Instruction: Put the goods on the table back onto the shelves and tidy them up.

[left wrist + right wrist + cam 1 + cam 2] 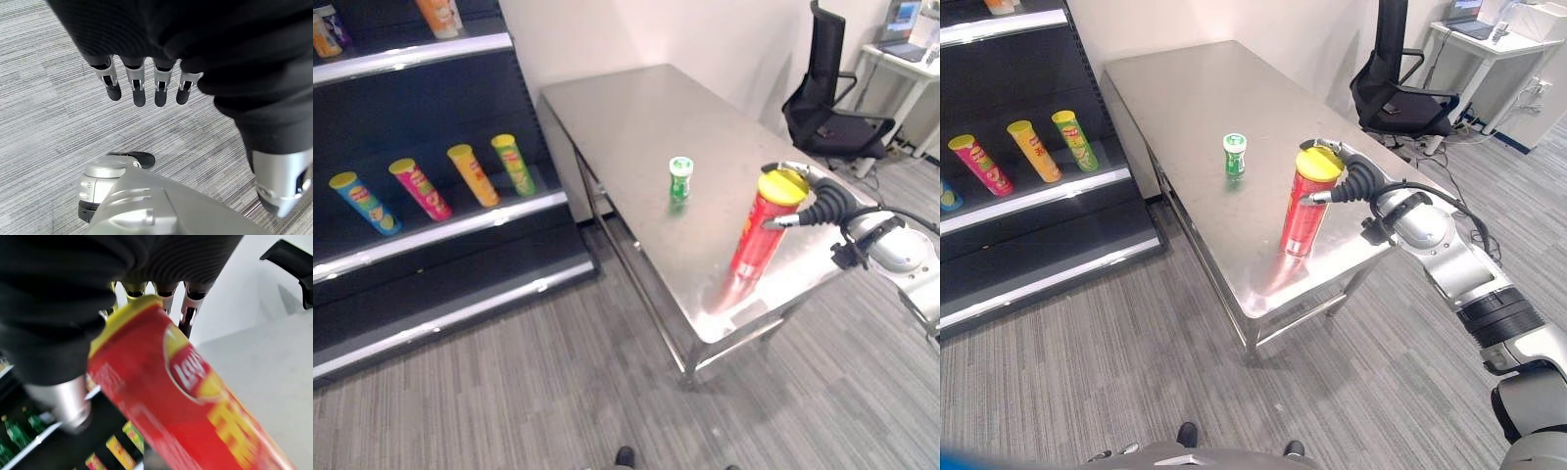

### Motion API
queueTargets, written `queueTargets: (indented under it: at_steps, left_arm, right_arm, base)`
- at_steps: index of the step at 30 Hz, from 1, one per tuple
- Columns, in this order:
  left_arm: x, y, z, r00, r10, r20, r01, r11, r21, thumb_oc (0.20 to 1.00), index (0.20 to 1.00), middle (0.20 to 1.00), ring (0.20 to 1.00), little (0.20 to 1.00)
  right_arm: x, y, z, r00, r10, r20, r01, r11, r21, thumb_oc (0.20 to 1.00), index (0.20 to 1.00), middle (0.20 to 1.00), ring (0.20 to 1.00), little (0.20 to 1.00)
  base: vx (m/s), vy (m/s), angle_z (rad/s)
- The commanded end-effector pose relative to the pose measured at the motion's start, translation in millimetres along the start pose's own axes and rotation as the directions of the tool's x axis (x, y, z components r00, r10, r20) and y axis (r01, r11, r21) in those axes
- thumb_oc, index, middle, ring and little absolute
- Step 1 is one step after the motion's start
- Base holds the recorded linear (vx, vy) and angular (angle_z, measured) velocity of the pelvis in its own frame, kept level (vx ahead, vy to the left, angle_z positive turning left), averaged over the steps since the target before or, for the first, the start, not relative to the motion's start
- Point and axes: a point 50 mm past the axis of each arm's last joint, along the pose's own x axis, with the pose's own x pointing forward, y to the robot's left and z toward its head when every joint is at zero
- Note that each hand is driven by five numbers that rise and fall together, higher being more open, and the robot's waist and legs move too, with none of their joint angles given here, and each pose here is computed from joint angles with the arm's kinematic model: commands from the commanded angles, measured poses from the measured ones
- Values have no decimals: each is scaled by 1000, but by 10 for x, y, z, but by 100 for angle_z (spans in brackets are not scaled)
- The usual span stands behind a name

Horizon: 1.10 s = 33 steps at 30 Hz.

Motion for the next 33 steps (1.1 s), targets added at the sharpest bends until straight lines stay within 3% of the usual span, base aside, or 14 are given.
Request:
queueTargets:
  at_steps: [1,23,24,25,33]
  left_arm:
    - [26,146,86,999,54,7,-54,998,-15,1000,1000,1000,1000,1000]
    - [28,142,106,998,53,15,-53,999,-5,1000,1000,1000,1000,1000]
    - [29,137,106,999,53,14,-53,999,-5,1000,1000,1000,1000,1000]
    - [30,145,106,998,69,10,-69,998,-7,1000,1000,1000,1000,1000]
    - [30,171,107,996,94,8,-94,996,-7,1000,1000,1000,1000,1000]
  right_arm:
    - [145,-98,178,997,-21,78,24,999,-37,200,200,200,200,200]
    - [20,-185,100,995,-83,51,85,995,-49,200,200,200,200,200]
    - [16,-200,120,993,-97,61,101,993,-59,200,200,200,200,200]
    - [-72,-337,342,971,-174,167,205,959,-195,200,200,200,200,200]
    - [-225,-479,723,911,-228,343,345,877,-334,200,200,200,200,200]
  base:
    - [0,0,0]
    - [0,0,0]
    - [10,0,-4]
    - [10,-2,-3]
    - [2,-2,2]
